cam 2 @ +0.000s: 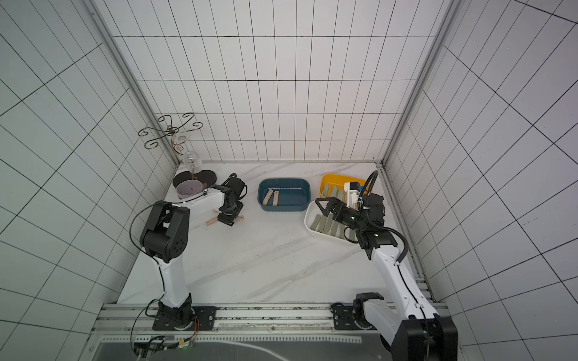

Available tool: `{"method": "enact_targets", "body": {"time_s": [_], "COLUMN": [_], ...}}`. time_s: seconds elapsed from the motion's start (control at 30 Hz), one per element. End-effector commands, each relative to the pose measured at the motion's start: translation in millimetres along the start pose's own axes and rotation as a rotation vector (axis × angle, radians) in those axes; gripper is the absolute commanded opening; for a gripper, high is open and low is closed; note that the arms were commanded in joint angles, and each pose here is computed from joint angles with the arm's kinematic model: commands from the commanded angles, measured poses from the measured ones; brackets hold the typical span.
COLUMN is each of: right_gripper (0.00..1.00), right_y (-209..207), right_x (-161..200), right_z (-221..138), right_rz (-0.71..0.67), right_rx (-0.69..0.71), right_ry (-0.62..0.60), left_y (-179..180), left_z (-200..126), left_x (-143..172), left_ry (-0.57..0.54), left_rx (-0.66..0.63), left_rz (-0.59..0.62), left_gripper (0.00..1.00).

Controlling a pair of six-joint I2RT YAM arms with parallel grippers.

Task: Place the fruit knives into the storage box by color
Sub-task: Pick up the fruit knife from the center of the board.

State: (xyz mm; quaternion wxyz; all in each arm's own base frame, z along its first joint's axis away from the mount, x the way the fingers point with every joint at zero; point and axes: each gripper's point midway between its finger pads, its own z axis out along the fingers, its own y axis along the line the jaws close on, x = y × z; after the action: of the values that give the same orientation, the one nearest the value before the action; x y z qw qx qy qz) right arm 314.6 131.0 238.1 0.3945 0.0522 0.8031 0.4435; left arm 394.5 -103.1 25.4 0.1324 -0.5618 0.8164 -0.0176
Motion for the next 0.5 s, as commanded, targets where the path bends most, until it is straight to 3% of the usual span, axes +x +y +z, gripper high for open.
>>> {"method": "enact_targets", "body": {"time_s": [0.0,0.47], "right_gripper": [1.0,1.0], "right_y": [-9,-4], "right_x": [12,3], "right_z": [-1,-8], "right_rz": [-0.005,-0.037], "right_rx": [0.022,0.043], "right_ry": [0.011,-0.02], "left_y": [2,2], "left_z": [3,16], "left_x": [2,10], "left_ry": [-0.013,0.023], "left_rx": [-0.034,-0.057], "left_rz": [-0.009,0.032], "left_gripper": [0.6,0.44]}}
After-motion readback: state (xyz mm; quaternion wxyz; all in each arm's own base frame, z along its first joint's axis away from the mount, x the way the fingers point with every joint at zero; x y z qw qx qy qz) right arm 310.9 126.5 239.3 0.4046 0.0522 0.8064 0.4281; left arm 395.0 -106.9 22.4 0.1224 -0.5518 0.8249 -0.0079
